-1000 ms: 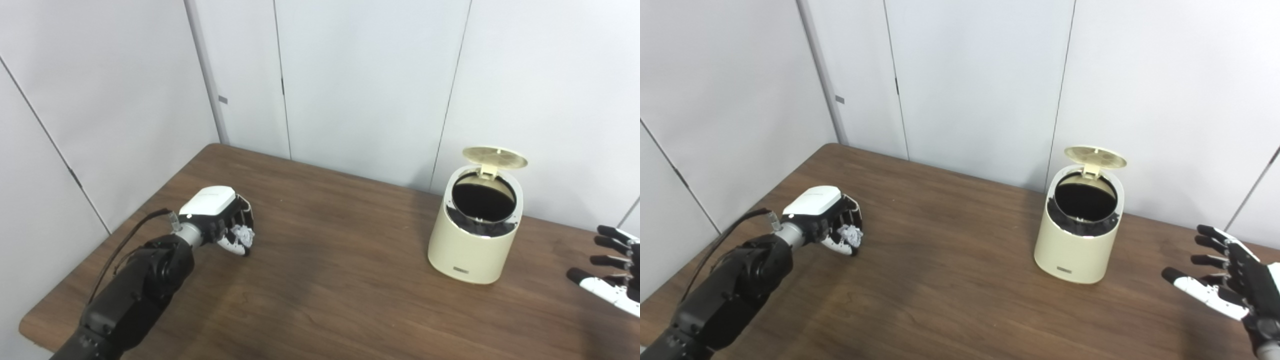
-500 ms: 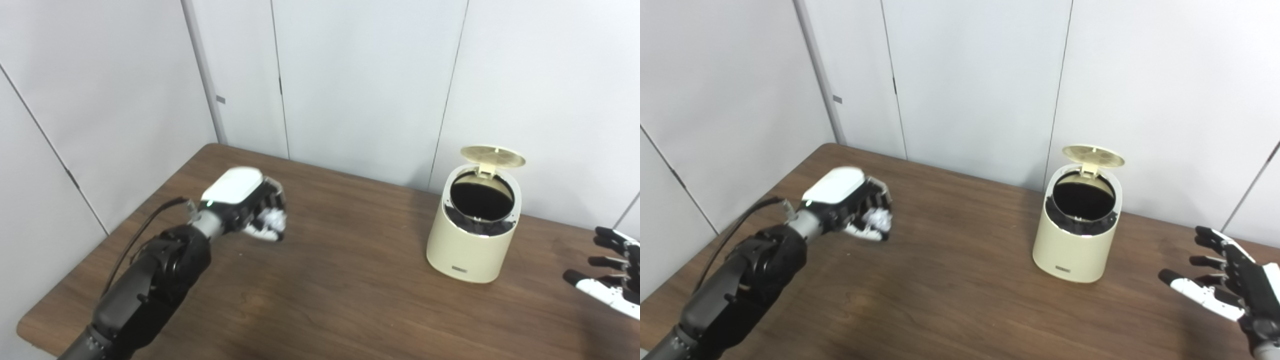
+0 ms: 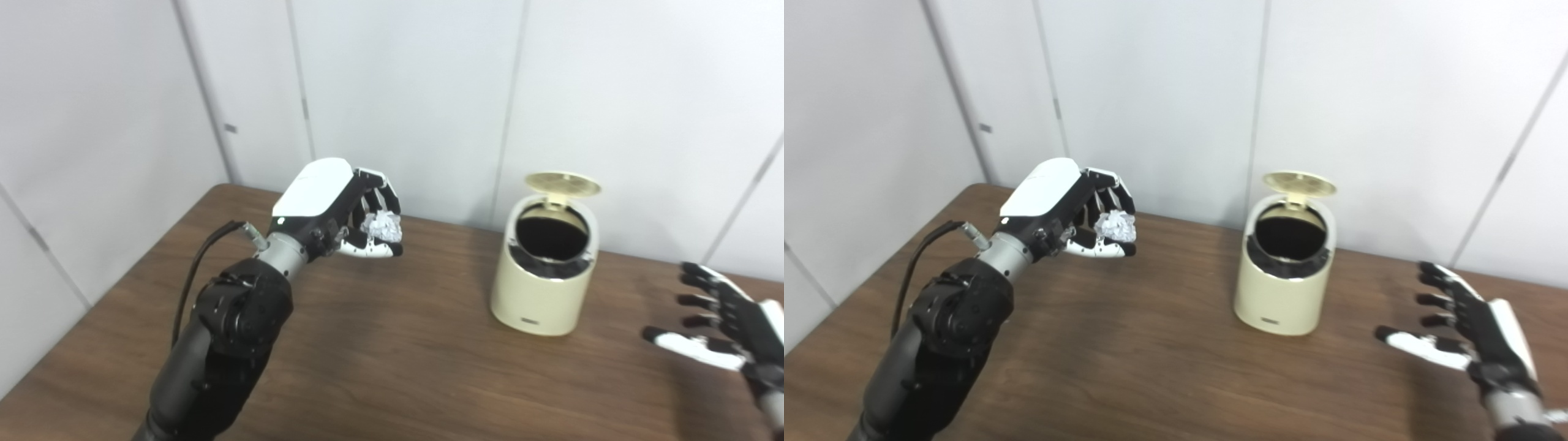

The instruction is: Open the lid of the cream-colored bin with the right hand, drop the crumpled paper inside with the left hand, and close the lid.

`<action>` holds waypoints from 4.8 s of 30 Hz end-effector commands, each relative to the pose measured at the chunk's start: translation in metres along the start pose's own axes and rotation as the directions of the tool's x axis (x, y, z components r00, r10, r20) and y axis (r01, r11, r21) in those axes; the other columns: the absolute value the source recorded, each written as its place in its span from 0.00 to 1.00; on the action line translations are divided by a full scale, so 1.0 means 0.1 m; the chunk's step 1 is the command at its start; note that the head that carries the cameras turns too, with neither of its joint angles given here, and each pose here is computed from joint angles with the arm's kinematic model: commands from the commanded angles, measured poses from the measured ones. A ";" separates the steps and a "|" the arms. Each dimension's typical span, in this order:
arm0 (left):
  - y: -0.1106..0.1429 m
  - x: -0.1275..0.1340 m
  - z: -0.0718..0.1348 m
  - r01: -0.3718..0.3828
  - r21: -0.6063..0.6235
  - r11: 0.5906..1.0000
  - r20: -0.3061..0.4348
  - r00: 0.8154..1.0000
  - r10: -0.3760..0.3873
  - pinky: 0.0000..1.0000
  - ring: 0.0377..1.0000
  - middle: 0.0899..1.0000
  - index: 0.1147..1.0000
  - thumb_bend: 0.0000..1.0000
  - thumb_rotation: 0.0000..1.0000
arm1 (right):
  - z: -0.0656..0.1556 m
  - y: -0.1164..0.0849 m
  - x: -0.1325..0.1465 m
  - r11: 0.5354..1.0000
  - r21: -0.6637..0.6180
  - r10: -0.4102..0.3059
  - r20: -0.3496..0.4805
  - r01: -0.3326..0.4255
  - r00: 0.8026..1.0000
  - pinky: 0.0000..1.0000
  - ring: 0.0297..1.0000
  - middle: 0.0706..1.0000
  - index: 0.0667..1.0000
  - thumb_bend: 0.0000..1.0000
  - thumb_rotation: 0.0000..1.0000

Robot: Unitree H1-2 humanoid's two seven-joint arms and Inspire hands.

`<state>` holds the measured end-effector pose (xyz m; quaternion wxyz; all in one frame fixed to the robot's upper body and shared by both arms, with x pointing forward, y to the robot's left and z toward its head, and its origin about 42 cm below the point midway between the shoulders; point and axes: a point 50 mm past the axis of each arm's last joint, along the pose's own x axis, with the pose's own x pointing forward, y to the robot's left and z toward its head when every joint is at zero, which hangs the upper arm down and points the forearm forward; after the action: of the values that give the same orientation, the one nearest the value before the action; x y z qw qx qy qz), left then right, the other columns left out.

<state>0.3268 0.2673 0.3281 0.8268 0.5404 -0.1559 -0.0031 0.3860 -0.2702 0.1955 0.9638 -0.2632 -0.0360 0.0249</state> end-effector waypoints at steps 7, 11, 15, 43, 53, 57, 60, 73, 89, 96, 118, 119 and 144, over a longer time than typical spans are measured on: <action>-0.12 0.33 0.22 -0.054 -0.019 0.998 0.138 0.989 0.056 0.31 0.36 0.42 0.46 0.50 0.00 | 0.23 0.12 0.10 0.999 -0.026 -0.030 0.122 0.034 0.992 0.61 0.74 0.82 0.83 0.74 0.28; -0.25 0.48 0.27 -0.047 -0.053 0.997 0.173 0.983 0.056 0.31 0.36 0.42 0.46 0.50 0.00 | 0.24 0.18 0.08 0.999 -0.031 -0.023 0.119 0.026 0.993 0.63 0.76 0.82 0.84 0.74 0.31; -0.39 0.58 0.31 -0.042 -0.072 0.996 0.187 0.981 0.055 0.32 0.36 0.42 0.46 0.50 0.00 | 0.24 0.23 0.07 0.999 -0.038 -0.020 0.111 0.024 0.994 0.62 0.75 0.82 0.84 0.75 0.33; -0.79 0.86 0.50 0.001 -0.176 0.984 0.213 0.976 0.037 0.34 0.37 0.42 0.46 0.50 0.00 | 0.17 0.35 0.04 0.999 -0.054 0.005 0.104 0.001 0.995 0.59 0.75 0.83 0.85 0.75 0.33; -0.66 0.90 0.54 -0.019 -0.182 0.983 0.221 0.973 0.060 0.34 0.37 0.42 0.46 0.50 0.00 | 0.16 0.35 0.06 0.998 -0.063 0.008 0.098 -0.002 0.995 0.60 0.75 0.83 0.85 0.75 0.35; -0.61 0.91 0.57 -0.023 -0.184 0.983 0.232 0.971 0.066 0.34 0.37 0.42 0.46 0.50 0.00 | 0.16 0.35 0.08 0.997 -0.072 0.009 0.102 -0.002 0.995 0.60 0.75 0.82 0.85 0.75 0.35; -0.53 0.94 0.61 -0.027 -0.176 0.984 0.238 0.969 0.069 0.35 0.37 0.41 0.46 0.50 0.00 | 0.17 0.34 0.09 0.998 -0.070 0.007 0.103 0.000 0.995 0.60 0.75 0.83 0.85 0.75 0.35; -0.42 1.02 0.71 -0.031 -0.168 0.985 0.262 0.962 0.075 0.34 0.37 0.41 0.47 0.50 0.00 | 0.20 0.35 0.09 0.998 -0.064 0.006 0.101 0.001 0.995 0.61 0.75 0.85 0.86 0.76 0.36; -0.78 1.09 0.88 -0.019 -0.170 0.985 0.308 0.949 0.072 0.33 0.36 0.42 0.46 0.50 0.00 | 0.19 0.32 0.05 0.998 -0.061 0.001 0.095 0.005 0.996 0.63 0.77 0.85 0.87 0.74 0.34; -0.85 1.12 0.91 -0.048 -0.162 0.986 0.324 0.941 0.099 0.32 0.36 0.42 0.46 0.50 0.00 | 0.19 0.31 0.03 0.998 -0.061 0.000 0.096 0.006 0.995 0.63 0.76 0.86 0.86 0.74 0.33; -1.14 1.36 0.84 -0.193 -0.136 0.972 0.301 0.926 0.226 0.31 0.35 0.43 0.46 0.50 0.00 | 0.17 0.35 -0.04 0.999 -0.051 0.005 0.088 0.000 0.996 0.60 0.76 0.86 0.86 0.75 0.36; -1.15 1.36 0.84 -0.202 -0.135 0.970 0.303 0.924 0.235 0.30 0.35 0.43 0.46 0.50 0.00 | 0.17 0.36 -0.04 0.999 -0.051 0.004 0.089 0.000 0.996 0.60 0.76 0.86 0.86 0.75 0.35; -1.20 1.41 0.79 -0.134 -0.103 0.986 0.333 0.929 0.161 0.43 0.48 0.52 0.48 0.71 0.09 | 0.19 0.32 -0.04 0.998 -0.055 0.006 0.088 -0.001 0.996 0.60 0.76 0.86 0.86 0.74 0.35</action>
<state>0.4563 0.1270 0.2597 0.8182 0.4866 -0.3033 -0.0426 0.3746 -0.2347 0.1729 0.9572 -0.2831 -0.0397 0.0451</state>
